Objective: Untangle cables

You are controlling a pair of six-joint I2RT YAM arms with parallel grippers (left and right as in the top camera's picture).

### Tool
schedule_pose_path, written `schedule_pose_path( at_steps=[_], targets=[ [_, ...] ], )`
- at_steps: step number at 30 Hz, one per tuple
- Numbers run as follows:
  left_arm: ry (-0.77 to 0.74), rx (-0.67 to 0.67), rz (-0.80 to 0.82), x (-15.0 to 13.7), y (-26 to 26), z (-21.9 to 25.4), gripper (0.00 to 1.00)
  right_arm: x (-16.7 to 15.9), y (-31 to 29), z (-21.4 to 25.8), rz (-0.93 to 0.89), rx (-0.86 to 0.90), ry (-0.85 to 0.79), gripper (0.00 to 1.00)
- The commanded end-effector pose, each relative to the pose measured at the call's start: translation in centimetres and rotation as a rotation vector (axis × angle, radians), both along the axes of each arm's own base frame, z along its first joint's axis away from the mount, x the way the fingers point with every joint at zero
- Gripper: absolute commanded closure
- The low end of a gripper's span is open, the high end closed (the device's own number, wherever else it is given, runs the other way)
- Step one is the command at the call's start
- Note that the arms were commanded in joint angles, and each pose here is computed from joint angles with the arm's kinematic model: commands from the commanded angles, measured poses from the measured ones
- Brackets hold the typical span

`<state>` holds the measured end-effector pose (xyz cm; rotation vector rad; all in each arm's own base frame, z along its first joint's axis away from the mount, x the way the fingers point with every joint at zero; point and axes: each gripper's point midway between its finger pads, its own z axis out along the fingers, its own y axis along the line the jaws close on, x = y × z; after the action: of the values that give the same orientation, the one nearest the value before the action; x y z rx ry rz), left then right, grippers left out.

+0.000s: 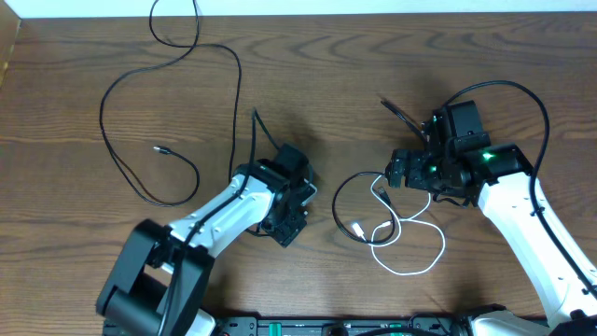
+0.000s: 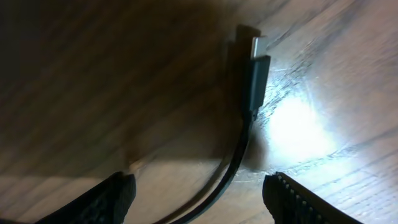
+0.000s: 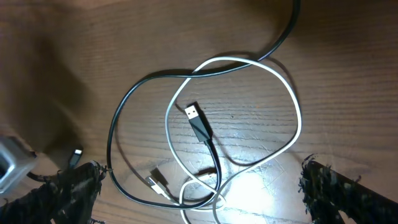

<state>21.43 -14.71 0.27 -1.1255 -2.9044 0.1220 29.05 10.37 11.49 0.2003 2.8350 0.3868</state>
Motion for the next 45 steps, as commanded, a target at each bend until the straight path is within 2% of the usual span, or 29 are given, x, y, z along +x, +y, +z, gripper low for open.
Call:
schedule_pose_path(
  at_steps=[1,4,11,13,14,21,31,38,43,45],
  targets=[
    [0.035,0.005,-0.063,-1.0,-0.4,-0.8,0.28,-0.1,0.2,0.1,-0.003,0.010,0.000,0.01],
    [0.042,0.014,-0.120,-1.5,-0.9,-1.3,0.28,0.0,0.3,0.1,-0.003,0.012,-0.007,0.01],
    [0.047,0.027,-0.134,-1.5,-1.2,-2.2,0.29,0.0,0.3,0.1,-0.003,0.011,-0.005,0.01],
    [0.061,0.035,-0.134,-1.6,-1.1,-2.6,0.43,0.0,0.3,0.1,-0.003,0.011,-0.004,0.01],
    [0.066,0.038,-0.134,-1.7,-1.0,-2.8,0.44,-0.1,0.2,0.1,-0.003,0.011,-0.004,0.01],
    [0.037,0.155,-0.087,-1.0,0.8,-3.6,0.46,-0.1,0.2,0.1,-0.003,0.010,-0.002,0.01],
    [0.023,0.173,-0.079,-0.7,1.1,-3.6,0.55,-0.2,0.2,0.0,-0.003,0.009,0.002,0.01],
    [-0.029,0.239,-0.026,0.2,2.1,-3.5,0.67,-0.3,0.2,0.0,-0.003,0.008,0.006,0.01],
    [-0.030,0.239,-0.001,0.2,2.1,-3.5,0.89,-0.3,0.2,0.0,-0.003,0.008,0.006,0.01],
    [-0.030,0.240,-0.001,0.2,2.1,-3.5,0.89,-0.3,0.2,0.0,-0.003,0.008,0.006,0.01]
  ],
)
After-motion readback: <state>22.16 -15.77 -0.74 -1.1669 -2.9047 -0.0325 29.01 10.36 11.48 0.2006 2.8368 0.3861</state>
